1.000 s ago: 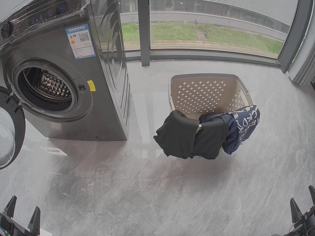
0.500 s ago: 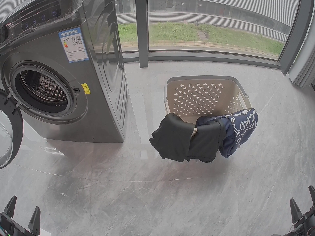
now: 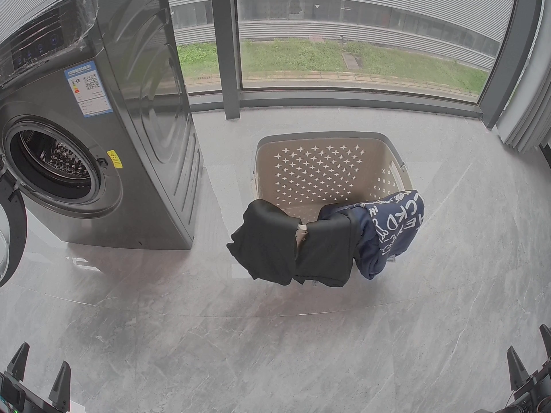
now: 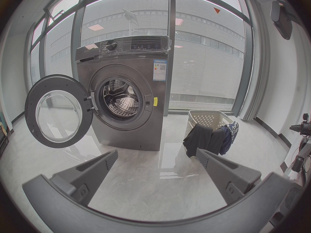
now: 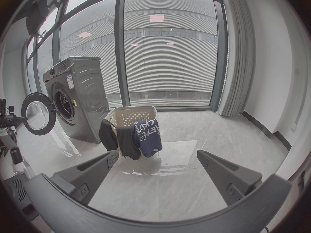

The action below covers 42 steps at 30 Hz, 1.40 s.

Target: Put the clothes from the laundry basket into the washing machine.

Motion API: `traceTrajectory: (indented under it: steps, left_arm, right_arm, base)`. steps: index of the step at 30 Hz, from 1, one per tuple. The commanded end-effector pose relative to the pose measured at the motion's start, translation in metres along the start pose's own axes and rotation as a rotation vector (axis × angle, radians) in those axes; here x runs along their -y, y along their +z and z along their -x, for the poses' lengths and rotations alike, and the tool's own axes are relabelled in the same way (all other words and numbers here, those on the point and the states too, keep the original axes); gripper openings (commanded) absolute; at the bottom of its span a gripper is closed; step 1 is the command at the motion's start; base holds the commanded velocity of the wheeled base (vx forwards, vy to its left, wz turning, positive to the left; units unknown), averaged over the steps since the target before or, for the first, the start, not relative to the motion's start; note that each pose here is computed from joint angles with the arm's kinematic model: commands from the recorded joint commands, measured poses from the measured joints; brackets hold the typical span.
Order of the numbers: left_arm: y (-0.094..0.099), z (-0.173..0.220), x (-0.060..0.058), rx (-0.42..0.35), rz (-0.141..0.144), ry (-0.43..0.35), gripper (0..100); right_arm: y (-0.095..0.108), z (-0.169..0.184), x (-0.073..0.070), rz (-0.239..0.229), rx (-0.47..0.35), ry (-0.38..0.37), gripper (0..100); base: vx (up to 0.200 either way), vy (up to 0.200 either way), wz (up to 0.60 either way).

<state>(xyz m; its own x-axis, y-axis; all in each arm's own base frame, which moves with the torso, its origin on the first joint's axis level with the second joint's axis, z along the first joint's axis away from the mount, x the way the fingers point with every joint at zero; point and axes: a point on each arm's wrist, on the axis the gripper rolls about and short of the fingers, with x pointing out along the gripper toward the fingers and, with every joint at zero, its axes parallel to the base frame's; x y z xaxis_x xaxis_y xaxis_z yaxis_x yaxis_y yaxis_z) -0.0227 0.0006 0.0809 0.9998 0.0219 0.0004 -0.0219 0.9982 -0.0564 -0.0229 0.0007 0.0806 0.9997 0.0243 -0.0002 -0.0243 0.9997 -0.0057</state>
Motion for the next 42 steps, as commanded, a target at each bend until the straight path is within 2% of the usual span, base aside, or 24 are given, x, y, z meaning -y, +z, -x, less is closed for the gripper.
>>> traceTrajectory:
  steps: [1,13,19,37,42]
  left_arm:
    - [-0.0046,-0.0005,-0.0003,-0.006,0.000,0.001,100]
    - [-0.0046,-0.0005,-0.0003,-0.006,0.000,0.001,100]
    - [-0.0046,-0.0005,-0.0003,-0.006,0.002,0.001,100]
    - [-0.0046,-0.0005,-0.0003,-0.006,0.002,0.001,100]
    - [-0.0046,-0.0005,-0.0003,-0.006,0.002,0.001,100]
  right_arm:
    - [-0.0051,-0.0004,0.0000,0.000,-0.006,0.000,100]
    - [-0.0051,-0.0004,0.0000,0.000,-0.006,0.000,100]
    - [-0.0051,-0.0004,0.0000,0.000,-0.006,0.000,100]
    - [-0.0051,-0.0004,0.0000,0.000,-0.006,0.000,100]
    - [-0.0051,-0.0004,0.0000,0.000,-0.006,0.000,100]
  base:
    - [0.200,0.000,0.00]
    - [0.200,0.000,0.00]
    - [0.000,0.000,0.00]
    - [0.000,-0.200,0.00]
    - [0.000,0.000,0.00]
